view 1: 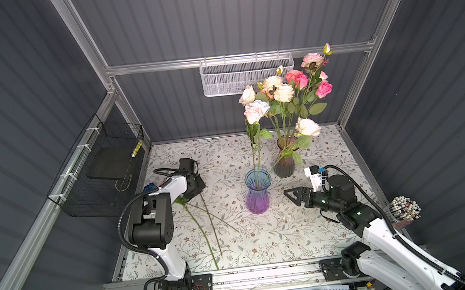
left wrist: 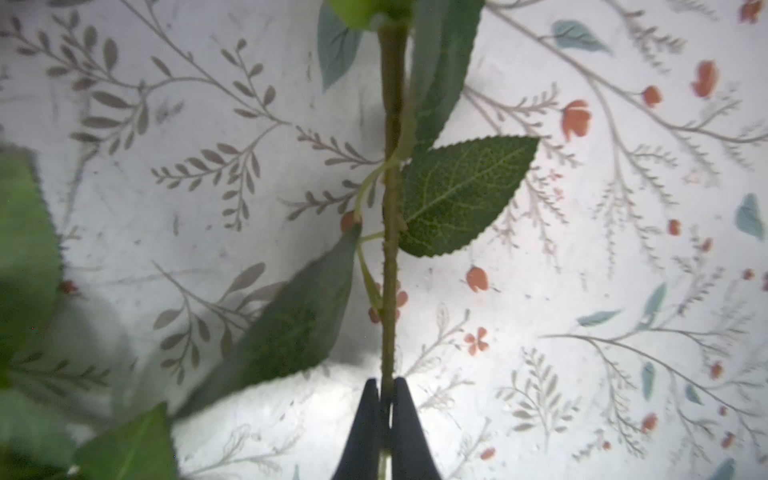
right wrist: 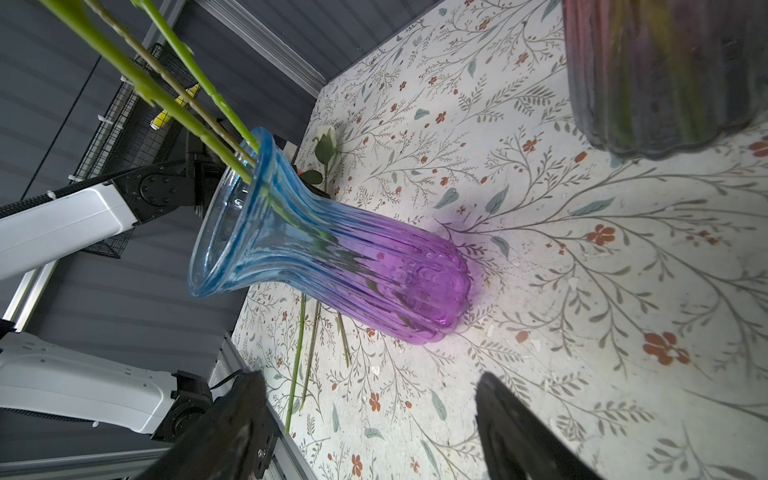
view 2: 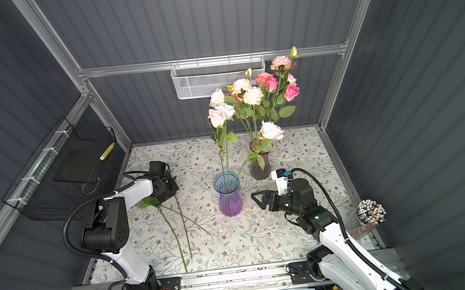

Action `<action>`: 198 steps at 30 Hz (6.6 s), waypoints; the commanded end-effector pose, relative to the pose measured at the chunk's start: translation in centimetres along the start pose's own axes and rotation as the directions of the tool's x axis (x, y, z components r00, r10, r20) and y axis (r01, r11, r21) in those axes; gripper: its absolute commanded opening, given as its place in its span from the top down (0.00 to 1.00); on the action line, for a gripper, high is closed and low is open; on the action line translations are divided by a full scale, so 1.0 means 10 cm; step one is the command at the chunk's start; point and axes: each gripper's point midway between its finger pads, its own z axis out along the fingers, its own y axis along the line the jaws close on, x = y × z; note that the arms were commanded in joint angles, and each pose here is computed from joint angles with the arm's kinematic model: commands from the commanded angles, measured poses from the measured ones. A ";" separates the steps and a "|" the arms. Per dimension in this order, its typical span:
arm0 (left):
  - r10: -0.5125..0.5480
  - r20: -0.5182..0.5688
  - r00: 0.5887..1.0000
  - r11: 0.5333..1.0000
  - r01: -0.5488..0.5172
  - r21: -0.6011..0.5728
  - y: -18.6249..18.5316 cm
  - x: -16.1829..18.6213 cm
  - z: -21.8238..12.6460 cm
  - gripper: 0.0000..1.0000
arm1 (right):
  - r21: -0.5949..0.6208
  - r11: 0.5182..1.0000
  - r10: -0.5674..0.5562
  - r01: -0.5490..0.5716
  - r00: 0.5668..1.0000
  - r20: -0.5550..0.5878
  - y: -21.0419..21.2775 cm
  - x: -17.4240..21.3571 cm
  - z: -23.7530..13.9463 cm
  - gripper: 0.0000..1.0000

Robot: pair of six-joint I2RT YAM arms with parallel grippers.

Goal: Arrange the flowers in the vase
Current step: 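Grasp a loose white rose stem with the left gripper, then lift the white rose high with the left gripper over the blue-purple vase, then lower the white rose stem into the blue-purple vase and open the left gripper, then move the left gripper down to the last loose rose and grasp its stem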

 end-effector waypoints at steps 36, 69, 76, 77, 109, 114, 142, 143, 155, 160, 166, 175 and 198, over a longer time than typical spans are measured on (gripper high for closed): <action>-0.060 0.847 0.528 0.405 -0.763 0.504 -1.90 -0.17 -4.23 1.00 | 0.050 0.988 -0.149 0.143 0.980 0.133 0.40 -0.55 -0.33 0.19; 0.045 0.914 0.403 0.101 -0.912 0.397 -3.14 0.45 -4.69 1.00 | 0.062 0.976 -0.215 0.207 0.962 0.171 0.53 -0.65 -0.49 0.19; 0.163 0.877 0.452 0.173 -0.888 0.425 -3.15 0.63 -3.88 1.00 | 0.071 0.978 -0.207 0.198 0.964 0.166 0.45 -0.58 -0.47 0.19; 0.180 0.870 0.458 0.180 -0.885 0.428 -3.14 0.66 -3.78 1.00 | 0.071 0.978 -0.206 0.197 0.965 0.163 0.44 -0.57 -0.46 0.19; 0.333 0.828 0.452 0.199 -0.892 0.407 -3.04 0.99 -3.35 0.47 | 0.073 0.980 -0.195 0.185 0.968 0.156 0.39 -0.56 -0.40 0.17; 0.334 0.834 0.439 0.229 -0.896 0.380 -2.93 0.95 -3.42 0.32 | 0.070 0.980 -0.197 0.189 0.968 0.155 0.40 -0.56 -0.40 0.17; 0.035 0.484 0.874 0.990 0.035 -0.134 0.06 0.55 -1.74 0.33 | 0.072 0.983 -0.173 0.167 0.980 0.098 0.22 -0.35 -0.29 0.19; 0.027 0.476 0.879 0.989 0.045 -0.140 0.12 0.57 -1.68 0.33 | 0.072 0.983 -0.173 0.166 0.980 0.097 0.21 -0.35 -0.28 0.19; -0.072 0.198 0.977 0.972 0.113 -0.206 0.50 0.75 -0.83 0.44 | 0.080 0.985 -0.157 0.151 0.985 0.072 0.20 -0.37 -0.23 0.19; -0.131 0.146 0.981 0.970 0.157 -0.187 0.67 0.73 -0.59 0.57 | 0.086 0.987 -0.139 0.132 0.988 0.073 0.12 -0.32 -0.19 0.19; -0.155 0.094 0.983 0.968 0.170 -0.184 0.76 0.66 -0.36 0.69 | 0.074 0.990 -0.128 0.123 0.990 0.057 0.10 -0.28 -0.13 0.19; -0.147 0.066 0.987 0.964 0.158 -0.212 0.91 0.68 -0.27 0.79 | 0.078 0.988 -0.139 0.134 0.989 0.059 0.09 -0.28 -0.14 0.19; -0.114 0.049 0.992 0.973 0.121 -0.199 0.93 0.75 -0.23 0.87 | 0.075 0.988 -0.140 0.134 0.987 0.081 0.19 -0.32 -0.27 0.19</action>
